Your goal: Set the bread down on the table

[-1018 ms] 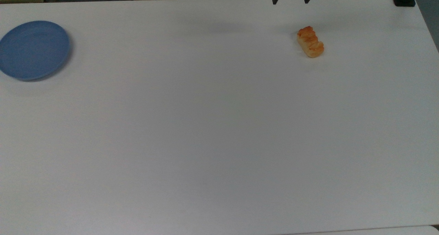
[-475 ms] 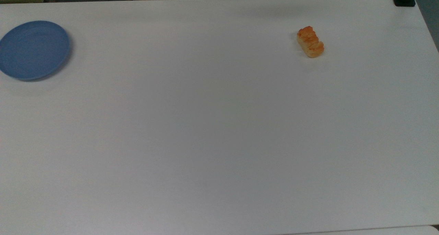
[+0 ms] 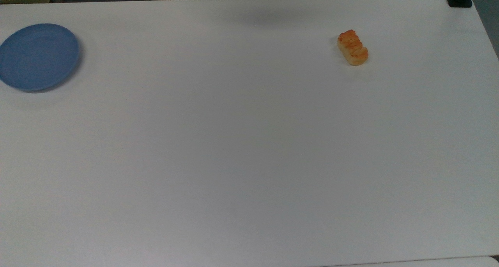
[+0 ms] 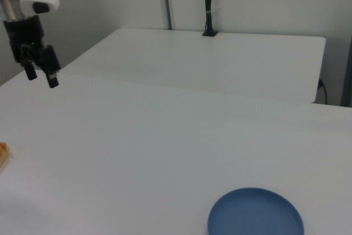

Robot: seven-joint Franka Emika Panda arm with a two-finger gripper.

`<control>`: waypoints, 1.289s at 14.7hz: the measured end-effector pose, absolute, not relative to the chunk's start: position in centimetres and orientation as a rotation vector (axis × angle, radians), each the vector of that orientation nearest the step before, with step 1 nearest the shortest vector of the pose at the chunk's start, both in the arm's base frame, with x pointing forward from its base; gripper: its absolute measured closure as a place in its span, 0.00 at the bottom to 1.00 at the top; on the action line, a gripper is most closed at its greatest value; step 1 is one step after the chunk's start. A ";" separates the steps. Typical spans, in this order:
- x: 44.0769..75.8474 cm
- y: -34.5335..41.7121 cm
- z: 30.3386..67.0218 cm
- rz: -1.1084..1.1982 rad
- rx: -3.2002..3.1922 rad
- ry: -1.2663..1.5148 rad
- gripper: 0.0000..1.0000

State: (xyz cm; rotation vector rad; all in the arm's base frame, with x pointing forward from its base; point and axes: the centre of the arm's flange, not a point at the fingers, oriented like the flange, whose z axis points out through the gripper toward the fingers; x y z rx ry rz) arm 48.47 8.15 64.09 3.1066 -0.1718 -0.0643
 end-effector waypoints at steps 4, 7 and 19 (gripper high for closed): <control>51.6 7.9 62.9 0.013 3.156 0.039 0.00; 54.4 7.8 60.4 0.045 3.150 0.158 0.00; 56.9 4.4 60.2 0.100 3.131 0.457 0.00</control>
